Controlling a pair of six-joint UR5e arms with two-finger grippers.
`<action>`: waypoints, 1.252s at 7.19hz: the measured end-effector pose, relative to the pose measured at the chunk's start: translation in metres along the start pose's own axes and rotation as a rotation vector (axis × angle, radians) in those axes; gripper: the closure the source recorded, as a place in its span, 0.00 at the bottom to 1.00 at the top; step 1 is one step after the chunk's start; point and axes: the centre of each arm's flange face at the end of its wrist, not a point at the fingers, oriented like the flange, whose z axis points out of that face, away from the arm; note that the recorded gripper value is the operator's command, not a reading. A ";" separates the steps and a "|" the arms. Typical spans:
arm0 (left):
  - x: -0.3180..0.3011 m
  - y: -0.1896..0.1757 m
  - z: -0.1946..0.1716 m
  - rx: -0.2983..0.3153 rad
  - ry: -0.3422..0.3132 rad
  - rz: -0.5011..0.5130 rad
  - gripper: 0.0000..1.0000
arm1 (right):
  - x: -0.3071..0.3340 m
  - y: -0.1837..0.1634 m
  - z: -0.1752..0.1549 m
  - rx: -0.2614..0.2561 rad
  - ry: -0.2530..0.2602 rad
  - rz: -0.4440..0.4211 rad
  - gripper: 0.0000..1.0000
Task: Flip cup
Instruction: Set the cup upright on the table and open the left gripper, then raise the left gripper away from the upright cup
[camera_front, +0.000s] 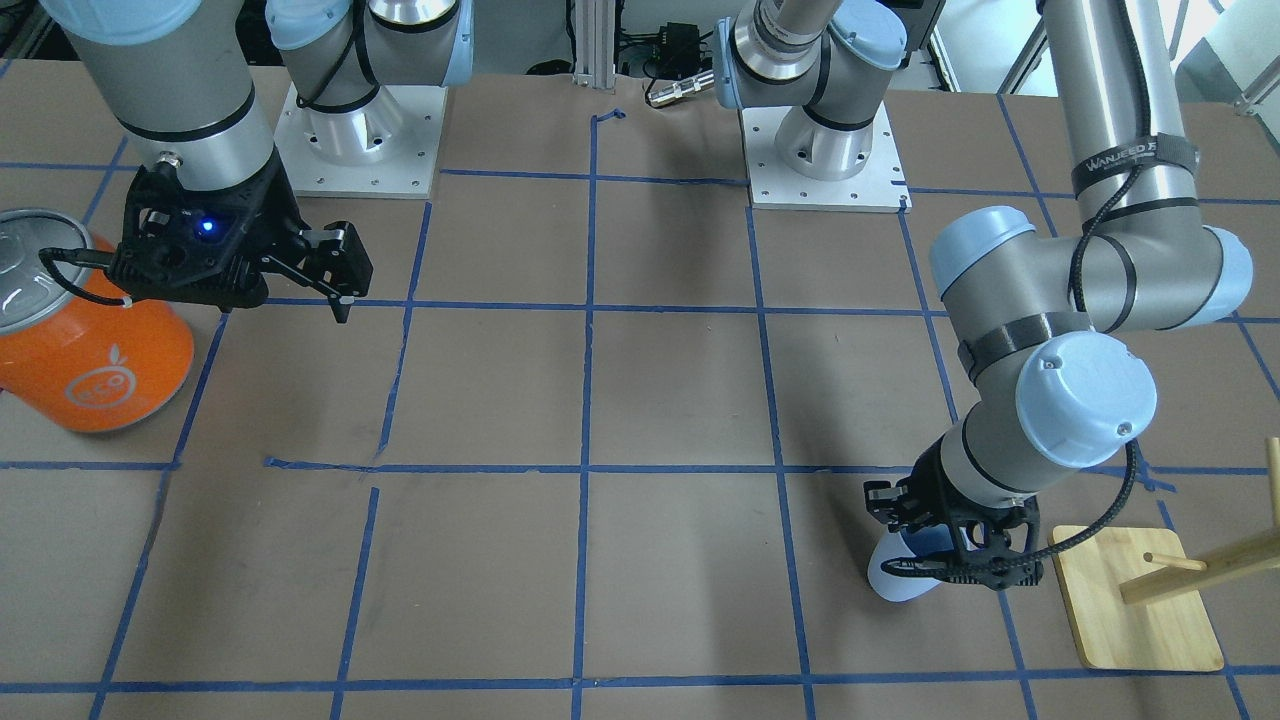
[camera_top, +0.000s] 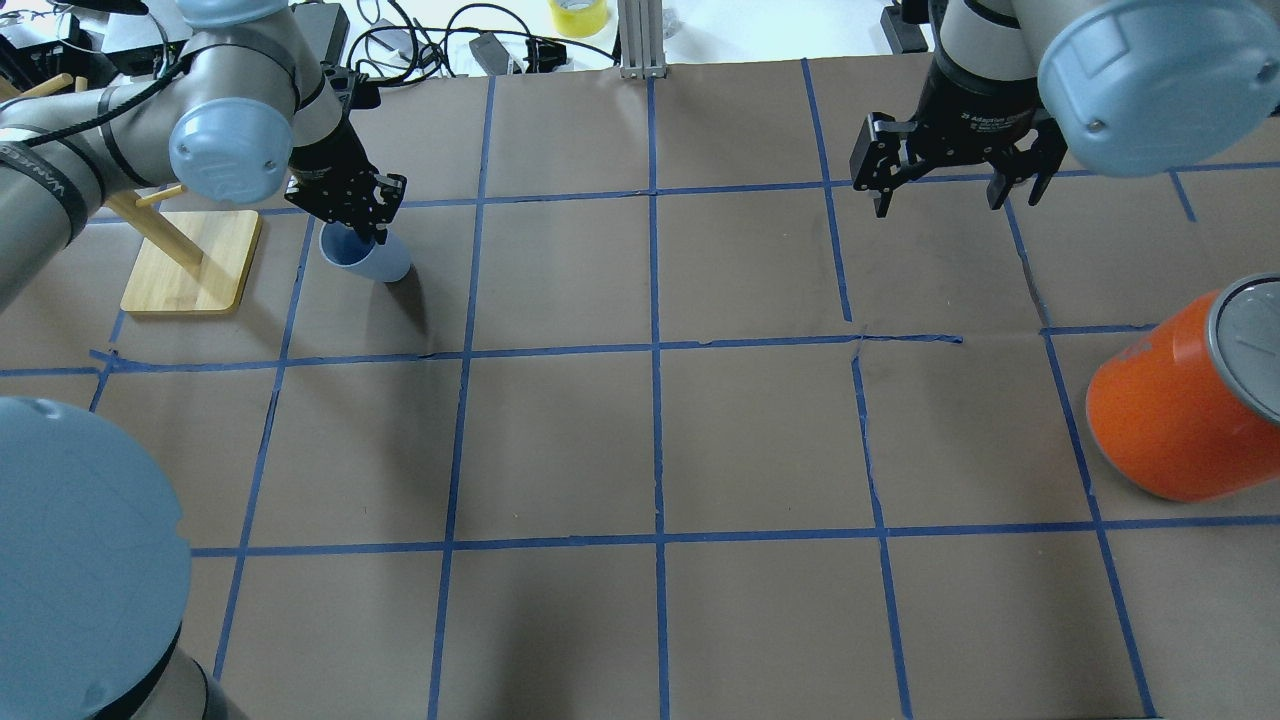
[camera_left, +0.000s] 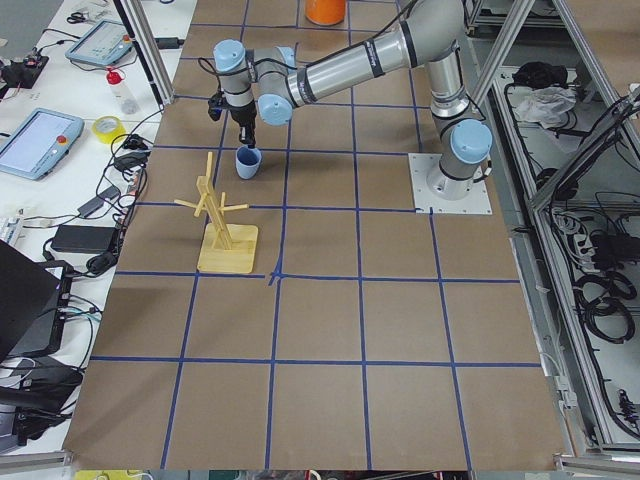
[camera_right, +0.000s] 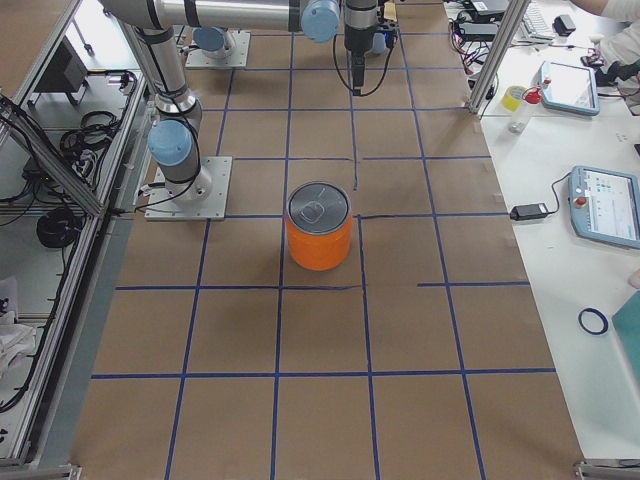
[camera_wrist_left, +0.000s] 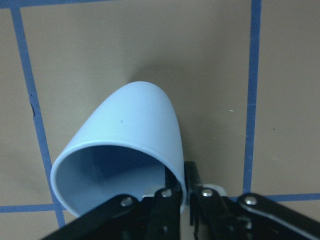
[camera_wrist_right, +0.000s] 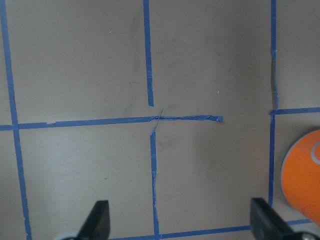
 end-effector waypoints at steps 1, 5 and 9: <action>0.001 0.000 -0.001 0.004 -0.001 0.001 0.02 | 0.000 0.000 0.000 0.001 0.000 -0.001 0.00; 0.039 0.037 -0.101 0.064 -0.010 0.019 0.00 | 0.001 0.000 0.001 -0.001 0.000 0.000 0.00; 0.100 0.160 -0.218 0.101 -0.031 0.101 0.03 | 0.000 0.000 0.000 -0.001 0.001 0.000 0.00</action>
